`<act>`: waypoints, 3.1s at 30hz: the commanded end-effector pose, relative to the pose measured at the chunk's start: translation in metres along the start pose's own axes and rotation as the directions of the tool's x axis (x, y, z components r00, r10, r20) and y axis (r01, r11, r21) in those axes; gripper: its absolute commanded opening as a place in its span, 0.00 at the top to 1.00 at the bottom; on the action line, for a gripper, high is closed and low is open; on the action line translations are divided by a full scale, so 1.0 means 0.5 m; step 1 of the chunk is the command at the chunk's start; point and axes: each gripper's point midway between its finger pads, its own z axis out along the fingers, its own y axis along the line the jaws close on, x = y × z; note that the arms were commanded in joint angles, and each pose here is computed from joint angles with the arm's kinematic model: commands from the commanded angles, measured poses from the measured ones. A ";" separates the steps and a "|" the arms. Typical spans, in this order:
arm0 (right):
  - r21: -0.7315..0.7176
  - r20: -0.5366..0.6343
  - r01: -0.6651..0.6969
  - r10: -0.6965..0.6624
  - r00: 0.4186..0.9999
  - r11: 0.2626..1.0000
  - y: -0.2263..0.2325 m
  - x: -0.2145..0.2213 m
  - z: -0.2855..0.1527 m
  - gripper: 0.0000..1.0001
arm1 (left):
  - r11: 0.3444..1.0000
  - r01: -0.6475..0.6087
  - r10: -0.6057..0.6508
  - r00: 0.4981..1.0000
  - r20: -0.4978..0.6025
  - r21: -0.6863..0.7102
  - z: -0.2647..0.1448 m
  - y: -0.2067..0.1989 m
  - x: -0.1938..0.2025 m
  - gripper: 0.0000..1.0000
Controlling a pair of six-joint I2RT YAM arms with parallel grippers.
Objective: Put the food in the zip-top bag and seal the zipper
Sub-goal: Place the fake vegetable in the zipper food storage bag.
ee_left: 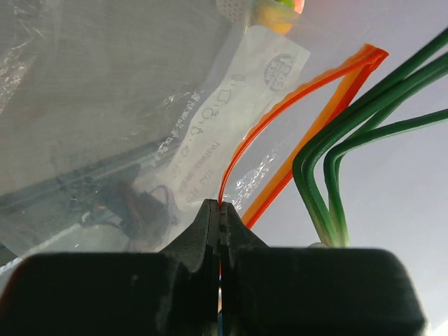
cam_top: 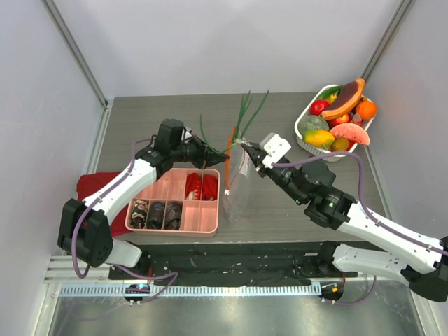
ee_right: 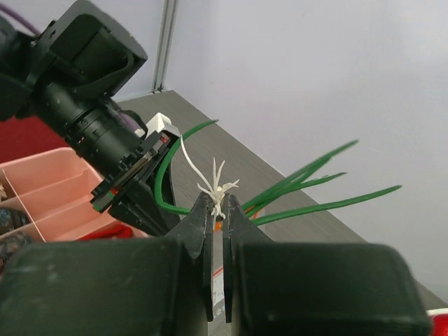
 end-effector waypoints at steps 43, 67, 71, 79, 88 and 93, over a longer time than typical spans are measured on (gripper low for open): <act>-0.192 -0.431 -0.473 0.359 0.828 0.860 0.073 0.110 -0.050 0.99 | 0.986 -0.144 0.148 0.988 -0.037 0.084 -0.030 -0.080 0.055 1.00; 0.121 -0.377 -0.524 0.527 0.762 0.843 -0.049 0.141 -0.028 0.99 | 0.989 -0.151 0.150 0.988 -0.047 -0.004 -0.028 -0.035 0.048 1.00; 0.204 -0.384 -0.478 0.519 0.763 0.854 -0.074 0.171 -0.030 0.99 | 0.988 -0.153 0.154 0.986 -0.064 0.010 -0.028 -0.044 0.053 1.00; 0.125 -0.506 -0.359 0.371 0.779 0.925 -0.045 0.235 -0.014 0.99 | 0.988 -0.149 0.152 0.982 -0.110 0.038 -0.025 -0.062 0.067 1.00; -0.126 -0.568 -0.112 0.021 0.823 0.986 0.057 0.264 0.006 0.99 | 0.995 -0.102 0.104 0.982 -0.155 0.022 -0.013 -0.049 0.079 1.00; -0.141 -0.655 -0.025 -0.075 0.752 0.990 0.051 0.325 0.007 0.99 | 0.994 -0.103 0.108 0.979 -0.174 0.040 -0.019 -0.065 0.088 1.00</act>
